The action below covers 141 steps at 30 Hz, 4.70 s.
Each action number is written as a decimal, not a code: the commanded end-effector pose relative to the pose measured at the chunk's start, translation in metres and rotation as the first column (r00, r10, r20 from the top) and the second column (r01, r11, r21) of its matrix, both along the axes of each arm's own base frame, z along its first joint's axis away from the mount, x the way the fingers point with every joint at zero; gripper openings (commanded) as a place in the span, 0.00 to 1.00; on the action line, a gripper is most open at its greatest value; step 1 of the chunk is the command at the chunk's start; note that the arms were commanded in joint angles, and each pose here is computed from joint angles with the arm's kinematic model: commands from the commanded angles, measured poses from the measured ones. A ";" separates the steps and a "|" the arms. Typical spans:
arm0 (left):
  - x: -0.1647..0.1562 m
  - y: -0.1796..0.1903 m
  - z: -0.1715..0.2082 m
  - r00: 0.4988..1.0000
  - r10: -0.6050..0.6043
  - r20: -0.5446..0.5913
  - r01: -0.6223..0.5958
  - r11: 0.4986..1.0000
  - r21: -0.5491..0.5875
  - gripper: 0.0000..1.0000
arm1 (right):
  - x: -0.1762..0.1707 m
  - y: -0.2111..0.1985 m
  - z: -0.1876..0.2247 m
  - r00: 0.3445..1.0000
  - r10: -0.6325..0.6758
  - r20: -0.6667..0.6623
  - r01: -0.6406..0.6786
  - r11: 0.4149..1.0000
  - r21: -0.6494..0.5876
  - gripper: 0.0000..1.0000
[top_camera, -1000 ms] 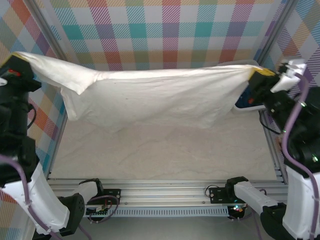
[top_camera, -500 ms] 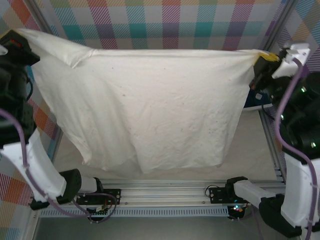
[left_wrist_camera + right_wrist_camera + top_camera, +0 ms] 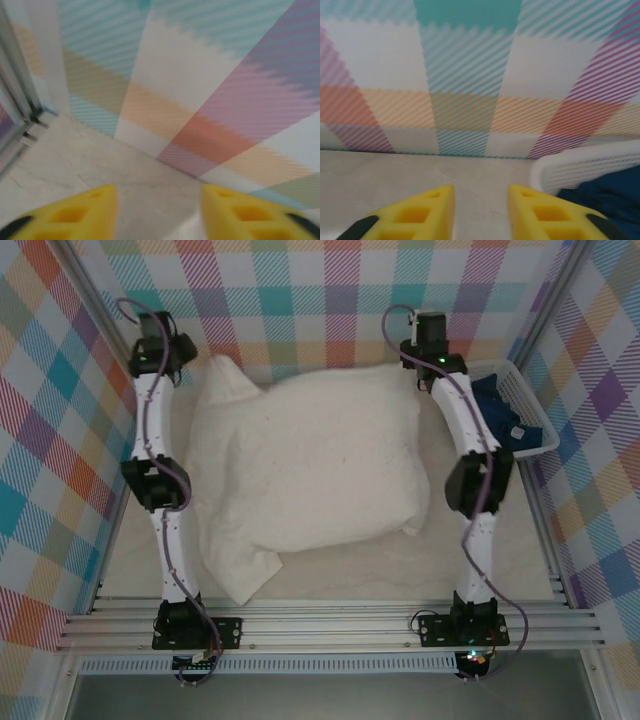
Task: Fold the inside-out t-shirt
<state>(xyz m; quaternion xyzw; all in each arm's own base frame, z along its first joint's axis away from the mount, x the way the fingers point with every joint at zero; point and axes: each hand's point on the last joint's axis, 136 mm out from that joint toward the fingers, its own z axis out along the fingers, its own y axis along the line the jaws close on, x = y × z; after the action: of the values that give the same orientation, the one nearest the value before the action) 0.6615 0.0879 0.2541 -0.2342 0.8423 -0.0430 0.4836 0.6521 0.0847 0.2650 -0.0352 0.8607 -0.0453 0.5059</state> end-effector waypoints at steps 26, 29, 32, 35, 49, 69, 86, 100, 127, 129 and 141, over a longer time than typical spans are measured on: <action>-0.291 -0.120 -0.161 0.940 -0.094 -0.329 -0.057 0.904 -0.423 0.81 | -0.334 0.102 -0.164 0.665 0.472 -0.578 -0.050 0.801 0.597 0.62; -0.321 -0.100 -0.167 0.937 -0.033 -0.346 -0.080 0.949 -0.306 0.82 | -0.324 0.126 -0.166 0.659 0.530 -0.534 -0.075 0.752 0.655 0.61; -0.329 -0.091 -0.179 0.926 -0.005 -0.377 -0.095 0.964 -0.248 0.82 | -0.307 0.135 -0.187 0.647 0.508 -0.569 -0.049 0.772 0.634 0.60; -0.324 -0.100 -0.199 0.907 -0.045 -0.419 -0.084 0.955 -0.284 0.83 | -0.286 0.126 -0.213 0.645 0.440 -0.626 0.010 0.813 0.582 0.58; -0.270 -0.160 -0.238 0.861 -0.234 -0.452 0.049 0.922 -0.384 0.84 | -0.176 0.044 -0.236 0.676 0.115 -0.728 0.176 0.934 0.311 0.57; -0.321 -0.167 -0.166 0.902 -0.257 -0.347 0.111 0.915 -0.388 0.92 | -0.423 0.035 -0.212 0.581 0.131 -0.803 0.248 0.911 0.329 0.59; -0.355 -0.164 -0.203 0.852 -0.247 -0.461 0.083 0.934 -0.347 0.93 | -0.397 0.045 -0.245 0.606 0.118 -0.786 0.201 0.934 0.295 0.20; -0.389 -0.136 -0.242 0.805 -0.144 -0.575 0.021 0.976 -0.216 0.93 | -0.401 0.000 -0.216 0.603 -0.062 -0.796 0.200 0.977 0.075 0.08; -0.393 -0.136 -0.231 0.810 -0.158 -0.565 0.043 0.977 -0.211 0.94 | -0.398 0.023 -0.194 0.602 0.086 -0.794 0.135 0.969 0.207 0.39; -0.392 -0.138 -0.229 0.812 -0.166 -0.560 0.048 0.974 -0.220 0.94 | -0.390 0.040 -0.190 0.631 0.169 -0.758 0.105 0.949 0.299 0.40; -0.384 -0.146 -0.219 0.825 -0.205 -0.526 0.076 0.964 -0.256 0.94 | -0.338 0.081 -0.230 0.626 0.282 -0.727 0.050 0.916 0.397 0.38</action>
<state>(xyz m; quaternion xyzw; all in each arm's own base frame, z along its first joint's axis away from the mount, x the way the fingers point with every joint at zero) 0.2827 -0.0528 0.0316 -0.2413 0.9447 -0.0982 0.1993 0.2941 0.1541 0.0377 -0.0019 0.9858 0.1518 0.0714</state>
